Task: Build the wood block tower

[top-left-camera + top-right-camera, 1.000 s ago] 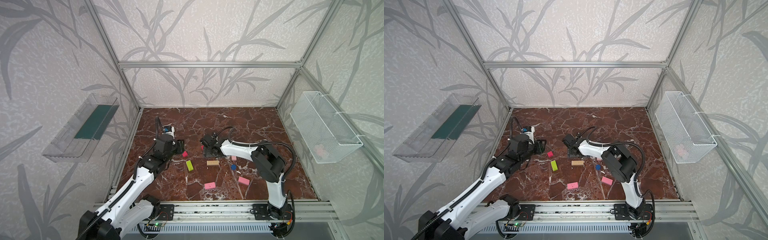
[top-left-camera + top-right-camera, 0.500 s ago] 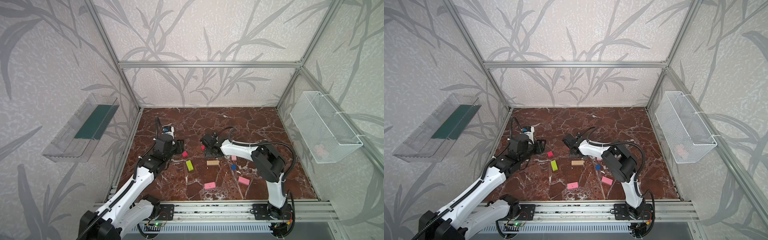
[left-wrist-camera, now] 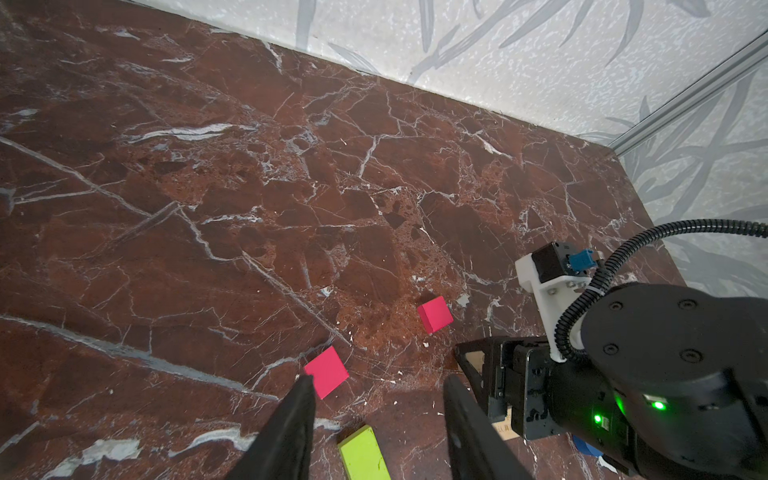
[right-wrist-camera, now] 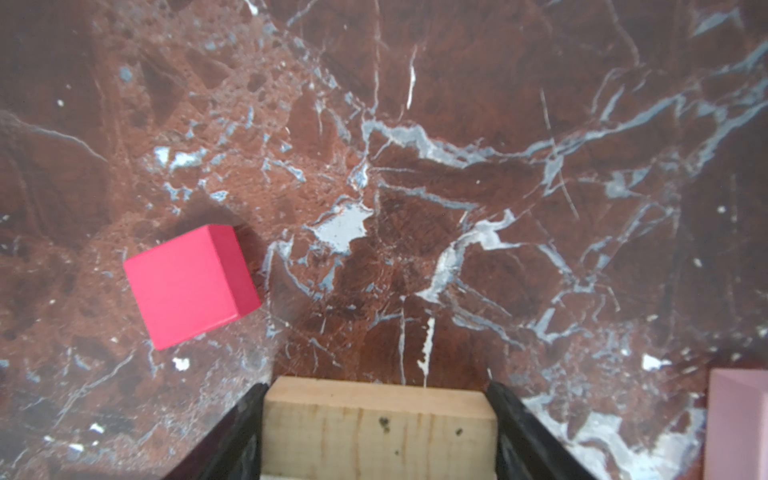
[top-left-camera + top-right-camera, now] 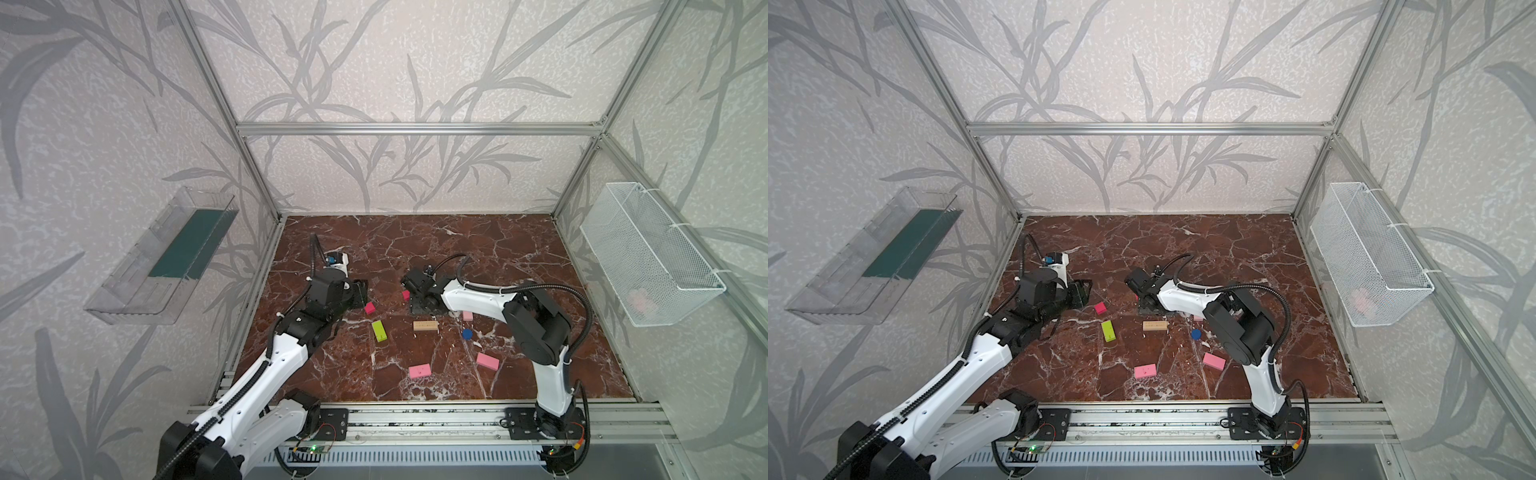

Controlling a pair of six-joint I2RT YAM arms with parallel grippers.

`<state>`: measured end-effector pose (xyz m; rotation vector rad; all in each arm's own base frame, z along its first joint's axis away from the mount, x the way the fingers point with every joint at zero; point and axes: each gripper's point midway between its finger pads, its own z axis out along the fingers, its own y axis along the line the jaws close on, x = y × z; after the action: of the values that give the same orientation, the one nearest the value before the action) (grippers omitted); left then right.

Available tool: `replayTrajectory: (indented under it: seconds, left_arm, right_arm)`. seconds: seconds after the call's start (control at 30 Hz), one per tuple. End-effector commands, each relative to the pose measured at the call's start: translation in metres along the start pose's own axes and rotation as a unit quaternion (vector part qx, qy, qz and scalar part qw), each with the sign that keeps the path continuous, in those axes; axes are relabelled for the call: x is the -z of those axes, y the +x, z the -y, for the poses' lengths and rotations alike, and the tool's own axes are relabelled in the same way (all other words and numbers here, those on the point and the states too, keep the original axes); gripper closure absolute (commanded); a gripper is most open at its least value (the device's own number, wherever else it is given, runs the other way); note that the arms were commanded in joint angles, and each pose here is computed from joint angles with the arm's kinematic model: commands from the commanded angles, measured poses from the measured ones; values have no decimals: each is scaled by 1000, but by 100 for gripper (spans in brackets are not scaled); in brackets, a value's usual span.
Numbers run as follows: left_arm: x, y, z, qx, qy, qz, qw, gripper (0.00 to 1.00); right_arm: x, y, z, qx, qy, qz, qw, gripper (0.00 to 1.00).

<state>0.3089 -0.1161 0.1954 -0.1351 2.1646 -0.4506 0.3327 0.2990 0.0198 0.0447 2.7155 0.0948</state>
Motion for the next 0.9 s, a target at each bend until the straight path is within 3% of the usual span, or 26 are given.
replayTrajectory:
  seconds: [0.0, 0.87]
  left_arm:
    - [2, -1, 0, 5, 5, 7, 1000, 51]
    - [5, -3, 2, 4, 11, 10, 1000, 51]
  right_arm:
    - [3, 18, 0, 8, -5, -26, 1000, 46]
    - [13, 34, 5, 29, 13, -33, 999, 47]
